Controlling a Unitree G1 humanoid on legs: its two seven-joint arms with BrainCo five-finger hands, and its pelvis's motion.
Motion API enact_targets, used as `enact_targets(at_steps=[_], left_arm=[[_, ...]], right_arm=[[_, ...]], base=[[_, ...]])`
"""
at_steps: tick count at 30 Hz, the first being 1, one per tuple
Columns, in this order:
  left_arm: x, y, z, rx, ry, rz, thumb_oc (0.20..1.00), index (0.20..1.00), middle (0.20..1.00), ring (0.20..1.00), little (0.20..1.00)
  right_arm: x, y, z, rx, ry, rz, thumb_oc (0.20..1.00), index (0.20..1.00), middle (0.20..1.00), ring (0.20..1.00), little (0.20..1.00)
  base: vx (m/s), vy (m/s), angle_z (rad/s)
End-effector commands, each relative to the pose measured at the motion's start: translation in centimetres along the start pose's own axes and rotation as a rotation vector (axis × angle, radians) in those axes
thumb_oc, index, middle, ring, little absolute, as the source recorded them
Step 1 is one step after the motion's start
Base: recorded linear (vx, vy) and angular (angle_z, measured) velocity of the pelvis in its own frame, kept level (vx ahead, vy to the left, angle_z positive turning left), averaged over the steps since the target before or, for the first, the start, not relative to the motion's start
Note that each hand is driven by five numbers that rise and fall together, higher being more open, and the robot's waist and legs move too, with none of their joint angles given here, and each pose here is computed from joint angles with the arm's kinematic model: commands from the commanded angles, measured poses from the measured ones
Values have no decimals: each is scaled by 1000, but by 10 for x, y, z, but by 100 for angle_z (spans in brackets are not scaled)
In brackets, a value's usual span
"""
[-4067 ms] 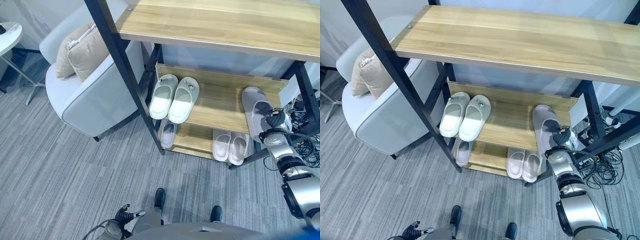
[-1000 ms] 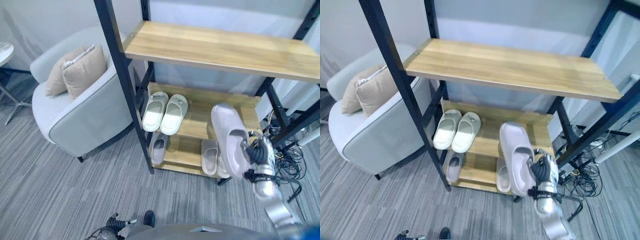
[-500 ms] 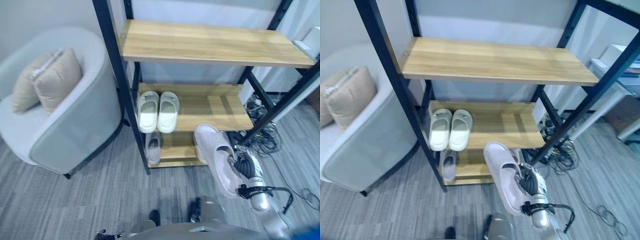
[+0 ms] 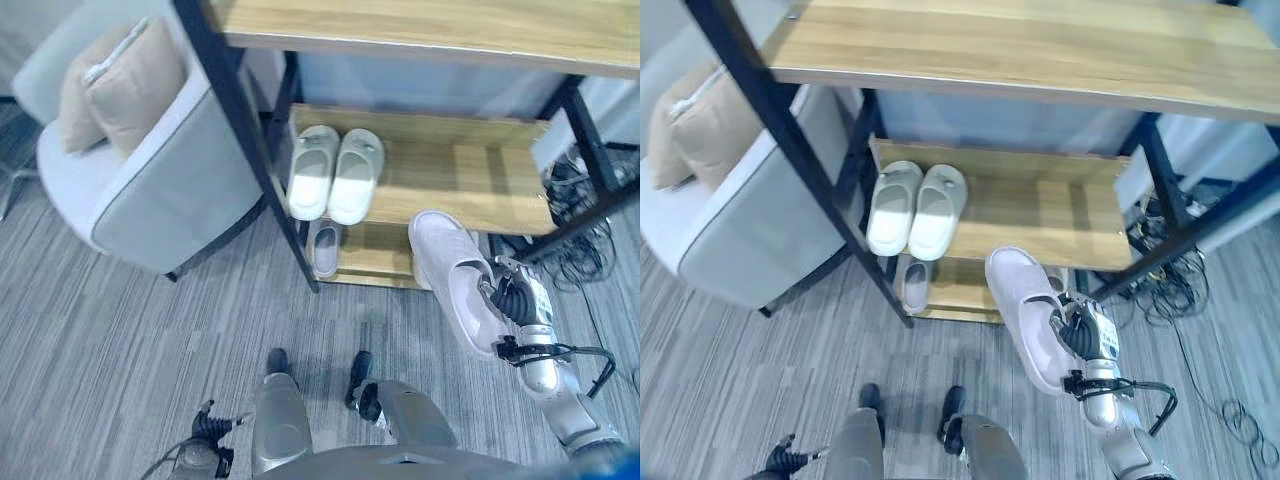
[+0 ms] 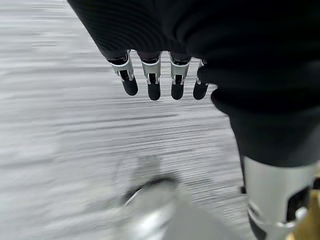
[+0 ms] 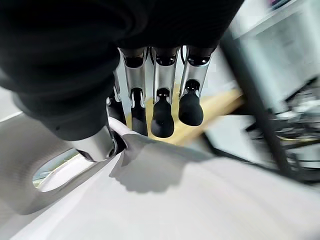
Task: Arrange the slippers neatly on the shoe rack.
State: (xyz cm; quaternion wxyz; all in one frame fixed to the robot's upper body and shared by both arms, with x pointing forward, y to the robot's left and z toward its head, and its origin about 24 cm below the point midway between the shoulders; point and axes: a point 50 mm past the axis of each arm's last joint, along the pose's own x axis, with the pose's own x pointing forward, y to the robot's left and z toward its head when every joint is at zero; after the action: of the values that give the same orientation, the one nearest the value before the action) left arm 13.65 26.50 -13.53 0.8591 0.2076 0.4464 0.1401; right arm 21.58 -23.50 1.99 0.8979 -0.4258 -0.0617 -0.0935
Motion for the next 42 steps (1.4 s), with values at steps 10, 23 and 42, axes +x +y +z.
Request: enact_targets(at_steps=[10,23,42], left_arm=[[7,8,75,-121,-295,62,1000,1000,1000,1000,1000],[-1,18,76,-403,-337,82,1000,1000,1000,1000,1000],[-20,70,125,-539,-617,125,1000,1000,1000,1000,1000]], right_arm=[[64,-20,54,122,-225,-159,200,200,200,200,200],[149,-88,91,260,-240,-462,200,200,200,200,200],[234,-159,133,183,-38,-462,200,200,200,200,200]], base=[[-51,38,-13],[34,-21,5],[64,-11,9]])
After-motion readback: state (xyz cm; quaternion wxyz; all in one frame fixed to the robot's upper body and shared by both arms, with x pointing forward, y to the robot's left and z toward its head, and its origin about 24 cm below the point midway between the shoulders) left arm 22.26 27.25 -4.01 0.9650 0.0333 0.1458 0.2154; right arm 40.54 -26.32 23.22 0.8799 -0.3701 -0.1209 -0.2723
